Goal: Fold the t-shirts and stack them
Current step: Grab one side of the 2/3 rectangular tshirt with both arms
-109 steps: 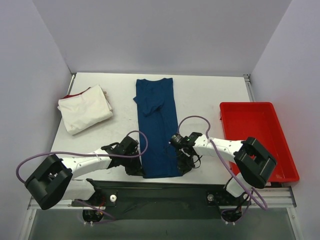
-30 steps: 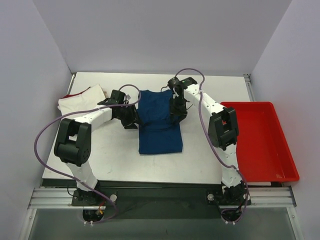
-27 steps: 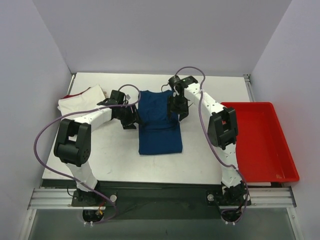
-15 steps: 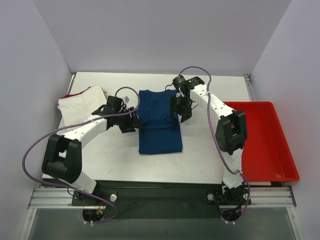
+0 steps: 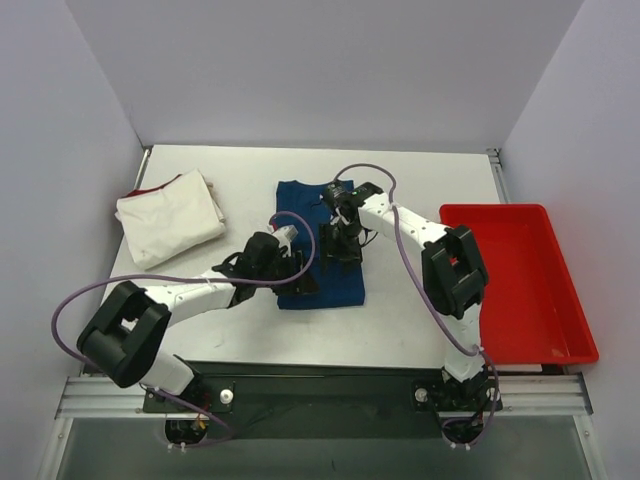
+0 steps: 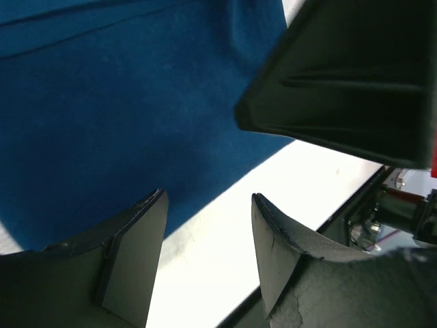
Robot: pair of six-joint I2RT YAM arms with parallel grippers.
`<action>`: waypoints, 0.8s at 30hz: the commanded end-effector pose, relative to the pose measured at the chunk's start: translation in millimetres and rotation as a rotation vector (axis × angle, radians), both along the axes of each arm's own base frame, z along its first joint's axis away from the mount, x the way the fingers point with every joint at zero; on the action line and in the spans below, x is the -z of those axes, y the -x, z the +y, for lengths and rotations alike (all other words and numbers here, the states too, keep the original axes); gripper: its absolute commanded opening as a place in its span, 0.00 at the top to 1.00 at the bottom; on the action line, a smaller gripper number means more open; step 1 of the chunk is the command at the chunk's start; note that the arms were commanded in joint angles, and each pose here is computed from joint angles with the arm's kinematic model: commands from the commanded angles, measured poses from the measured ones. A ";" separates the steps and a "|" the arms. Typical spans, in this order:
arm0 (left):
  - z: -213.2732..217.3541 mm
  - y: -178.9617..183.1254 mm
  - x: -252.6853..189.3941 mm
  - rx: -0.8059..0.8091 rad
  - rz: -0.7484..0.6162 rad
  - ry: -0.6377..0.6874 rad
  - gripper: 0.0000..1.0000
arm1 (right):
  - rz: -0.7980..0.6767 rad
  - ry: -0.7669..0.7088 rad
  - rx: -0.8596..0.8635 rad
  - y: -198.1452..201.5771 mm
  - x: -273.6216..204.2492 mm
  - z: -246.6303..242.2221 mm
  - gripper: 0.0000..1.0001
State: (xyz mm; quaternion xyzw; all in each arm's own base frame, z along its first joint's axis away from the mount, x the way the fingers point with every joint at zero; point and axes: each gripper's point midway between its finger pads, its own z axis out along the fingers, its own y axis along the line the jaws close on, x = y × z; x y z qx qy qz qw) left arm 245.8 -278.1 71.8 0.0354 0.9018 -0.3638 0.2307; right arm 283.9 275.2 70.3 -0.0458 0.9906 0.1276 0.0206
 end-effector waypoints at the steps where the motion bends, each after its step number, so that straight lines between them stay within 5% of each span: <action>1: -19.1 -22.0 -16.1 -0.019 -0.157 0.078 0.38 | 0.035 0.020 0.033 -2.6 11.7 0.6 0.50; 11: -16.3 22.0 57.1 0.073 -0.038 -0.072 0.38 | 0.029 0.079 0.070 -23.6 36.8 3.8 0.50; 24: 8.0 78.5 87.0 0.166 0.027 -0.231 0.37 | -0.113 0.136 0.200 -95.9 33.5 -4.9 0.50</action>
